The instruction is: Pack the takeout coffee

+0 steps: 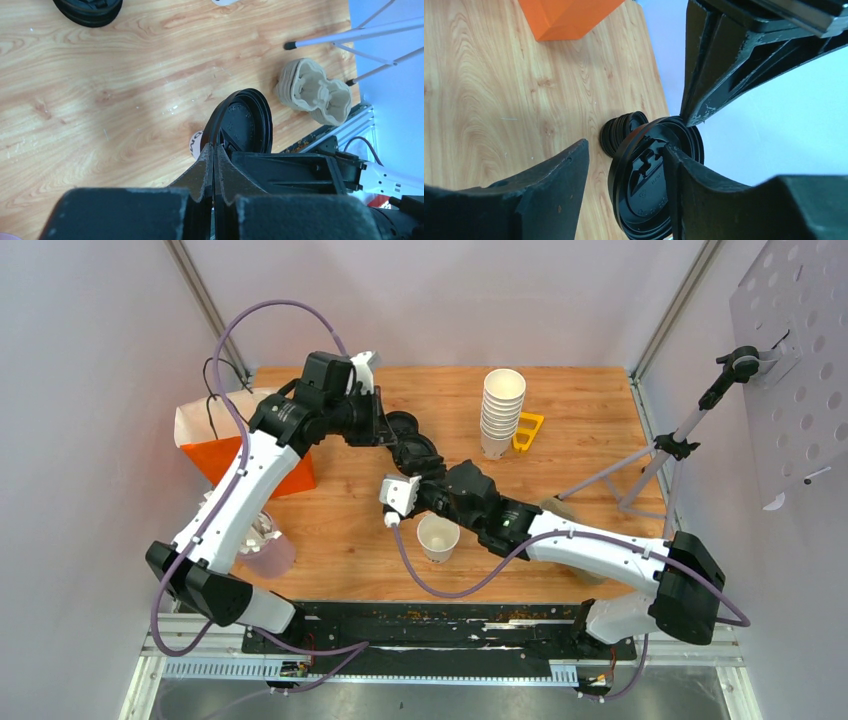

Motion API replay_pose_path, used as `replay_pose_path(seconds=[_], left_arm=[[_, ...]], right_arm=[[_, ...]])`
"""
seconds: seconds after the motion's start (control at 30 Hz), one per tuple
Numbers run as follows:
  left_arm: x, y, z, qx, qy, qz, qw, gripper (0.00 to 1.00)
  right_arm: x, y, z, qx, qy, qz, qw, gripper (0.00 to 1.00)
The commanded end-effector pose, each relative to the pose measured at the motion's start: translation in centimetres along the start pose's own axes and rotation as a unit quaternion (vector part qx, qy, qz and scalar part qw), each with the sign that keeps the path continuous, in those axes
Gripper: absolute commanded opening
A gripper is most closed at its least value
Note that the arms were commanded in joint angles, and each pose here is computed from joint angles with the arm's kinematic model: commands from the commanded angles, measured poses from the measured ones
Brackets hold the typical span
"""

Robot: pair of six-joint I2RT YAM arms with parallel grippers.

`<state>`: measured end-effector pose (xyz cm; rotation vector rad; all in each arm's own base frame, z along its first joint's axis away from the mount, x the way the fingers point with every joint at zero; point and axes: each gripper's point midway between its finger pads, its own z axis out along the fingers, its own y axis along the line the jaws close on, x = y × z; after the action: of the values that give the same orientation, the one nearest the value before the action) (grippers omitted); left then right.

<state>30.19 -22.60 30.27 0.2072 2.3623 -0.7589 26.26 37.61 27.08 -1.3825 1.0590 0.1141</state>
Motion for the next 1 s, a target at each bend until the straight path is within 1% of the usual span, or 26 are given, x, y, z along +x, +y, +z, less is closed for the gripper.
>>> replay_pose_path(seconds=[0.0,0.03,0.1,0.2,0.27,0.3,0.4,0.43,0.47,0.5,0.57,0.67,0.77,0.87,0.97], left_arm=[[0.8,-0.7,-1.9,0.007,-0.006,-0.012,1.000,0.00],[1.0,-0.7,-2.0,0.007,-0.005,-0.013,1.000,0.00],[1.2,-0.5,-2.1,0.002,-0.004,-0.014,1.000,0.00],[1.0,-0.8,-2.4,0.009,-0.010,-0.014,1.000,0.00],[0.3,-1.5,-2.8,0.021,-0.021,-0.010,0.999,0.00],[-0.2,-2.0,-3.2,0.031,-0.029,-0.007,0.999,0.08],[-1.8,-3.2,-4.7,0.046,-0.056,0.012,0.997,0.44],[-2.3,-3.5,-5.3,0.050,-0.066,0.023,0.996,0.53],[-2.8,-3.8,-5.8,0.052,-0.077,0.036,0.995,0.71],[-3.3,-4.0,-6.5,0.052,-0.089,0.049,0.993,0.81],[-3.9,-4.2,-7.8,0.054,-0.113,0.079,0.989,0.89],[-3.5,-3.9,-9.0,0.056,-0.141,0.136,0.979,0.98],[-2.3,-4.1,-9.8,0.082,-0.166,0.214,0.959,0.98],[0.0,-4.7,-10.7,0.125,-0.175,0.287,0.933,0.96],[2.3,-4.7,-11.0,0.154,-0.188,0.360,0.901,0.95]], right_arm=[[-0.9,-2.5,-0.6,0.078,0.016,-0.045,0.996,0.48],[-1.0,-2.5,-0.7,0.084,0.016,-0.046,0.995,0.39],[-1.6,-2.4,-0.9,0.088,0.008,-0.043,0.995,0.26],[-2.5,-1.6,-1.2,0.075,-0.012,-0.010,0.997,0.16],[-3.0,-1.1,-1.6,0.066,-0.024,0.030,0.997,0.14],[-3.1,-0.9,-1.8,0.064,-0.030,0.057,0.996,0.13],[-3.6,-0.1,-2.7,0.046,-0.040,0.133,0.989,0.14],[-3.8,0.0,-3.2,0.043,-0.042,0.162,0.985,0.15],[-4.0,-0.2,-3.7,0.048,-0.045,0.195,0.979,0.15],[-4.2,-0.3,-4.3,0.049,-0.047,0.227,0.972,0.16],[-5.2,-0.3,-5.5,0.039,-0.057,0.295,0.953,0.18],[-5.6,0.5,-7.2,0.016,-0.036,0.396,0.917,0.21],[-5.4,0.7,-8.9,0.015,-0.012,0.487,0.873,0.23],[-6.0,0.2,-10.8,0.005,-0.031,0.547,0.836,0.25],[-5.9,-1.3,-12.1,0.023,-0.047,0.616,0.786,0.25]])
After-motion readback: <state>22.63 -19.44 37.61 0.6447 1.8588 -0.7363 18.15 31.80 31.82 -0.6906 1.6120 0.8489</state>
